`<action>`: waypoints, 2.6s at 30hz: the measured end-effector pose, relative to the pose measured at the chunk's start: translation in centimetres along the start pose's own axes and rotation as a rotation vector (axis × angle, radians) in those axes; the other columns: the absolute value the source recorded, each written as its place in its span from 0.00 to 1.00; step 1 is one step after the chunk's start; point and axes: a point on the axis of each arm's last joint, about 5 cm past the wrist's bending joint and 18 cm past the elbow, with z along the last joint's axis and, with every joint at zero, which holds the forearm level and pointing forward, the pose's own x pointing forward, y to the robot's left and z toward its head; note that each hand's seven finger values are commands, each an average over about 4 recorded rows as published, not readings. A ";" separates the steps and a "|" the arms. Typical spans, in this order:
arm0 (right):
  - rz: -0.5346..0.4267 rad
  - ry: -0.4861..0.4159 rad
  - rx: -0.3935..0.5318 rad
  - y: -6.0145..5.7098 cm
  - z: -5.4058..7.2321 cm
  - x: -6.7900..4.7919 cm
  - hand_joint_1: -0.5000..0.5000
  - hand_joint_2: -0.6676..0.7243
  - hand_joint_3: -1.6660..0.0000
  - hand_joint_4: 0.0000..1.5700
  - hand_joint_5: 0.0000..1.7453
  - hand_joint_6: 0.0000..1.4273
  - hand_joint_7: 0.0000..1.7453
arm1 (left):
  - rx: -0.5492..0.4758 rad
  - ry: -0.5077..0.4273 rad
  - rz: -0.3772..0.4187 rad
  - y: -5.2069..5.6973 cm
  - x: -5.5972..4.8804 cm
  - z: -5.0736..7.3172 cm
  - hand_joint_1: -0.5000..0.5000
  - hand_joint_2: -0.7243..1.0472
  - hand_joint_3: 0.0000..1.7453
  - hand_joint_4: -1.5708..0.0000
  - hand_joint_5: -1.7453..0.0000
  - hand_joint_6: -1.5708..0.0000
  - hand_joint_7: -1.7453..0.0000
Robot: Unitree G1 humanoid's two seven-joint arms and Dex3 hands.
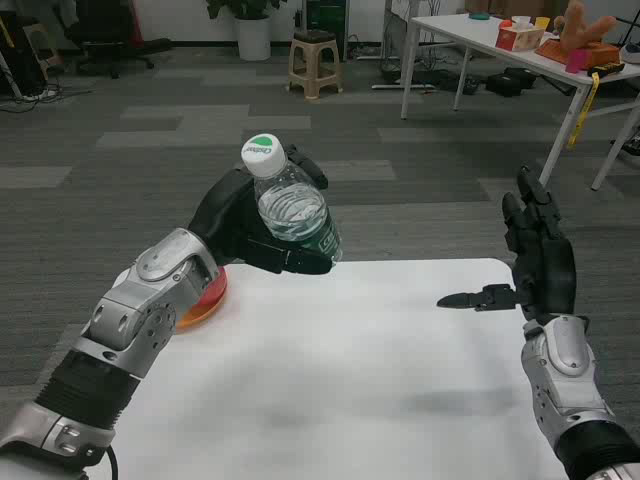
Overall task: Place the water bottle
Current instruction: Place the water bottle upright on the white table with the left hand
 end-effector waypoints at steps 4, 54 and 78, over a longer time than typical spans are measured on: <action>-0.007 0.017 -0.008 -0.2 -0.3 -0.2 0.33 0.53 0.95 0.00 0.00 0.00 0.04 | -0.011 0.006 0.008 0.1 0.0 -0.2 1.00 0.80 0.25 0.64 0.00 0.40 0.12; -0.005 0.021 -0.009 -0.1 -0.3 -0.3 0.33 0.55 0.95 0.00 0.00 0.00 0.04 | 0.084 0.277 0.091 0.9 -1.3 -6.3 1.00 0.80 0.25 0.67 0.00 0.40 0.12; -0.017 0.052 -0.022 -0.5 -0.7 -0.6 0.33 0.55 0.95 0.00 0.00 0.00 0.04 | 0.016 0.369 0.142 0.1 -2.0 -11.9 1.00 0.90 0.15 0.70 0.00 0.29 0.12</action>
